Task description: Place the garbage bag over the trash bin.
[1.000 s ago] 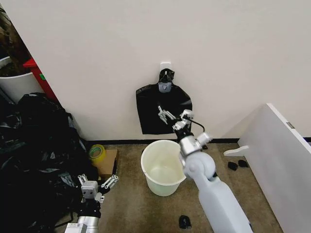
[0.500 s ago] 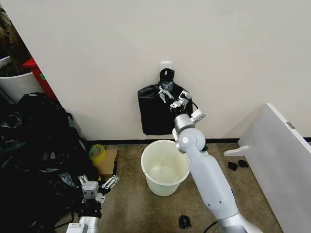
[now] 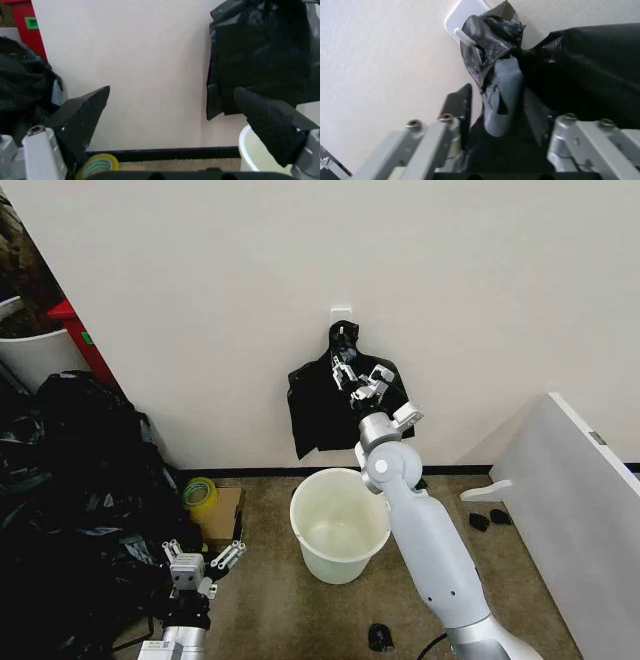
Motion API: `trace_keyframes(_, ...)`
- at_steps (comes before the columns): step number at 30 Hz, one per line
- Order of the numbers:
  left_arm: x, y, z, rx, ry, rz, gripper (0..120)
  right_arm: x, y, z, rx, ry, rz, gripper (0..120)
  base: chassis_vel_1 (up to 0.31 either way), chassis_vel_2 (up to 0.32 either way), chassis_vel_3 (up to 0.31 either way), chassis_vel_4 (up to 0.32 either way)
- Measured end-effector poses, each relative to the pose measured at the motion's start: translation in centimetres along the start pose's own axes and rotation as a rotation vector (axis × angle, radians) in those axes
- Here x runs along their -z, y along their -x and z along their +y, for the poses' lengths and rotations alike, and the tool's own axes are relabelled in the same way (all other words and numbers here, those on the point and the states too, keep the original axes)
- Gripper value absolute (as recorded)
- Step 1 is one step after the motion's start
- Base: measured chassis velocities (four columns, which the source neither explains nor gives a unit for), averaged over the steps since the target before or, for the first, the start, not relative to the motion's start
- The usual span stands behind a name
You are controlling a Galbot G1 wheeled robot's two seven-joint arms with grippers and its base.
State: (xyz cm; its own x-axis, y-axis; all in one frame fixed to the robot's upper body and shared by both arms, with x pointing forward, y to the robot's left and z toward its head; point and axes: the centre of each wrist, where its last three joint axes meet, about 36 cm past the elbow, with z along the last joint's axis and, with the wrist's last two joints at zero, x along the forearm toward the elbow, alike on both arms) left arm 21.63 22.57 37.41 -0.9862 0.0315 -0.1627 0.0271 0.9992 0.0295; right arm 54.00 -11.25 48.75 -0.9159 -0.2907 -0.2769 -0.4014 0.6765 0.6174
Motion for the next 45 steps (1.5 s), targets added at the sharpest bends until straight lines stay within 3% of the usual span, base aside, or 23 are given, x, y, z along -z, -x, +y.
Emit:
trace_keyframes(5,0.0,0.0,0.0,0.003,0.000,-0.004,97,0.0,0.1,-0.1,-0.006,-0.002,-0.003,15,0.000,0.000,0.000,0.000)
trace_keyframes(6,0.0,0.0,0.0,0.004,0.001,-0.006,97,0.1,0.2,-0.1,-0.007,-0.006,-0.005,7,0.000,0.000,0.000,0.000)
trace_keyframes(9,0.0,0.0,0.0,0.005,0.002,-0.007,97,0.1,0.1,-0.3,-0.008,-0.010,-0.005,0,0.000,0.000,0.000,0.000)
trace_keyframes(18,-0.5,0.2,-0.1,0.004,0.003,-0.001,97,-1.1,-3.8,-0.7,-0.003,-0.061,0.017,0,0.000,0.000,0.000,0.000)
trace_keyframes(29,-1.1,0.5,-0.1,-0.001,0.006,0.000,97,-3.4,-13.3,0.0,0.023,-0.188,0.089,0,0.000,0.000,0.000,0.000)
trace_keyframes(45,-1.5,1.1,-0.2,-0.009,0.008,0.000,97,-5.6,-23.9,0.7,0.042,-0.402,0.133,0,0.000,0.000,0.000,0.000)
